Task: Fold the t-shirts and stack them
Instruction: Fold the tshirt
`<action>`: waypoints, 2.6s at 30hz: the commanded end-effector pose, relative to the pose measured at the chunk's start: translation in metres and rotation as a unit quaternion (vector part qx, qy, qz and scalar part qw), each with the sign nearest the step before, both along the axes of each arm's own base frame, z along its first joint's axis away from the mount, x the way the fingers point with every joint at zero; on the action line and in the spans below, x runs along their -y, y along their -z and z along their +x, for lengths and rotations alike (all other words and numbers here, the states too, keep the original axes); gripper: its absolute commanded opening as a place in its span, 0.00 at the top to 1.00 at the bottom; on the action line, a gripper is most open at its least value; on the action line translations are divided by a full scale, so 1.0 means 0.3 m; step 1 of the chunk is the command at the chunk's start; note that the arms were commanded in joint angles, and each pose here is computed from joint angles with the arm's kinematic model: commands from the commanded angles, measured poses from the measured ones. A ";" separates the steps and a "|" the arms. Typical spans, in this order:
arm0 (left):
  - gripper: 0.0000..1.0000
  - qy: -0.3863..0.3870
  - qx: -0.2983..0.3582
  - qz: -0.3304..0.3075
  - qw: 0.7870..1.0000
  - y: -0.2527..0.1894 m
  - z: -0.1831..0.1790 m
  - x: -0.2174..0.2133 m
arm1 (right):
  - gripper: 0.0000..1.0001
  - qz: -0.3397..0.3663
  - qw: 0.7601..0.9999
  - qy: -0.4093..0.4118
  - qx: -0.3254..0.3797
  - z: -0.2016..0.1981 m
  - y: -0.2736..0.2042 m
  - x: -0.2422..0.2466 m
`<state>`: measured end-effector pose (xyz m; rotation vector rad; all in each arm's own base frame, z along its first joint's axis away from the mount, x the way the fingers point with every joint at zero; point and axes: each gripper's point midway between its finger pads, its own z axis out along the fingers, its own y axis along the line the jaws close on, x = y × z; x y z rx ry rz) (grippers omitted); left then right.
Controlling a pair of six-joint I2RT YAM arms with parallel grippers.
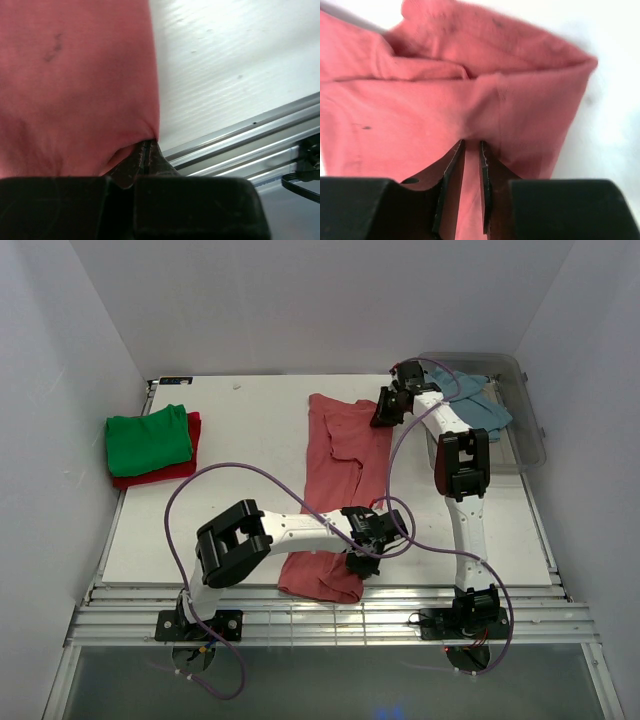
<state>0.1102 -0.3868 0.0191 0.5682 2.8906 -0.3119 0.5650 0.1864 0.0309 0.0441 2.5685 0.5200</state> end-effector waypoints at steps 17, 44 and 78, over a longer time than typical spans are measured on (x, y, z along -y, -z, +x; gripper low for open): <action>1.00 -0.026 0.289 -0.175 0.941 -0.790 0.324 0.115 | 0.27 0.009 0.941 -0.004 0.337 -0.404 -0.984 0.197; 0.02 -0.148 0.299 -0.278 0.901 -0.729 0.521 -0.391 | 0.42 -0.120 0.980 -0.150 0.045 -1.557 -0.181 -0.353; 0.02 -0.172 0.276 -0.234 0.916 -0.593 0.477 -0.467 | 0.92 -0.123 0.967 -0.224 0.018 -1.651 -0.135 -0.517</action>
